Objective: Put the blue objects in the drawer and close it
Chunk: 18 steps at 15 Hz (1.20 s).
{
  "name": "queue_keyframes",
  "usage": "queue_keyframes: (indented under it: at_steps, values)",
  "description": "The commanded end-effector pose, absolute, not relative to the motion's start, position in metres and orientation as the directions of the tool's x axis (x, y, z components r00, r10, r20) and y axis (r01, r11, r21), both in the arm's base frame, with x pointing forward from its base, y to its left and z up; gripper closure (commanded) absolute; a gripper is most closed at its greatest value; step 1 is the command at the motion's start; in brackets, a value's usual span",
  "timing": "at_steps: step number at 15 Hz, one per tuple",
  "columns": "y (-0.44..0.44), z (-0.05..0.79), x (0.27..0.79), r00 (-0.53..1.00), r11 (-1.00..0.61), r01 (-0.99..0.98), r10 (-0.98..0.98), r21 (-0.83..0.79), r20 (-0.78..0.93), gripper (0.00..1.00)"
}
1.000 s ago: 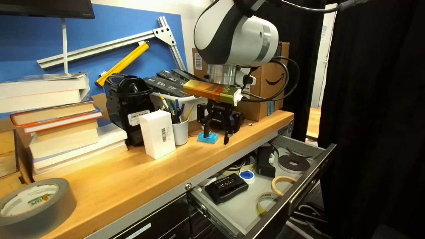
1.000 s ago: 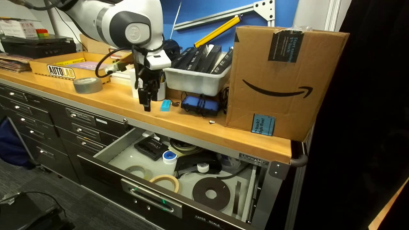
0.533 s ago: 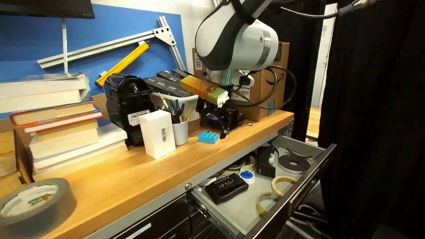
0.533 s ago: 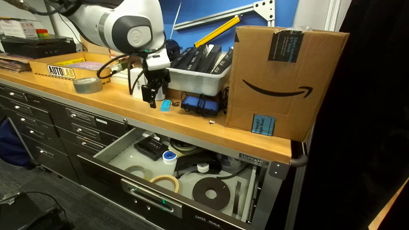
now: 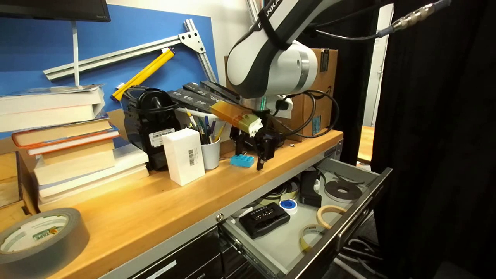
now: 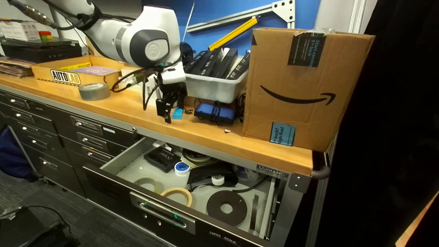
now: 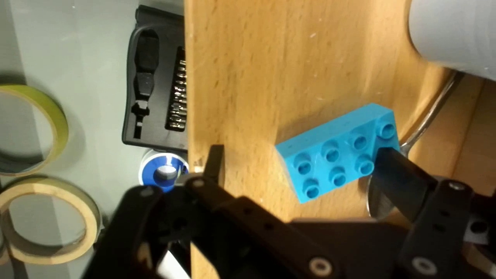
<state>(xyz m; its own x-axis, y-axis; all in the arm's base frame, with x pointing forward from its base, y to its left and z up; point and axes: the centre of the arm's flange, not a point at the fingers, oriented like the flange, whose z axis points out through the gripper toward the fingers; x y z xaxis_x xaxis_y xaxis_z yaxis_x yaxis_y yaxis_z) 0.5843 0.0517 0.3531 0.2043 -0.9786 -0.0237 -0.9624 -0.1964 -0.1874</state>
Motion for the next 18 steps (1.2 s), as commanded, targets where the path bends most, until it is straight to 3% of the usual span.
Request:
queue_keyframes:
  at_steps: [1,3,6,12,14,15,17,18]
  values:
    - [0.056,0.360,0.591,0.165,-0.163,-0.965,-0.986,-0.207,0.010,0.31]
    - [0.057,0.362,0.589,0.156,-0.158,-0.967,-0.987,-0.202,0.022,0.38]
    - [0.057,0.369,0.583,0.147,-0.150,-0.969,-0.989,-0.198,0.033,0.64]
    - [0.053,0.382,0.540,0.168,-0.173,-0.975,-0.985,-0.141,0.046,0.78]
    - [0.050,0.387,0.519,0.171,-0.176,-0.978,-0.984,-0.110,0.049,0.92]
    - [0.048,0.387,0.507,0.164,-0.168,-0.982,-0.985,-0.087,0.054,0.87]
    - [0.042,0.386,0.485,0.158,-0.161,-0.985,-0.986,-0.058,0.051,0.91]
    - [0.039,0.385,0.475,0.155,-0.157,-0.986,-0.987,-0.050,0.045,0.88]
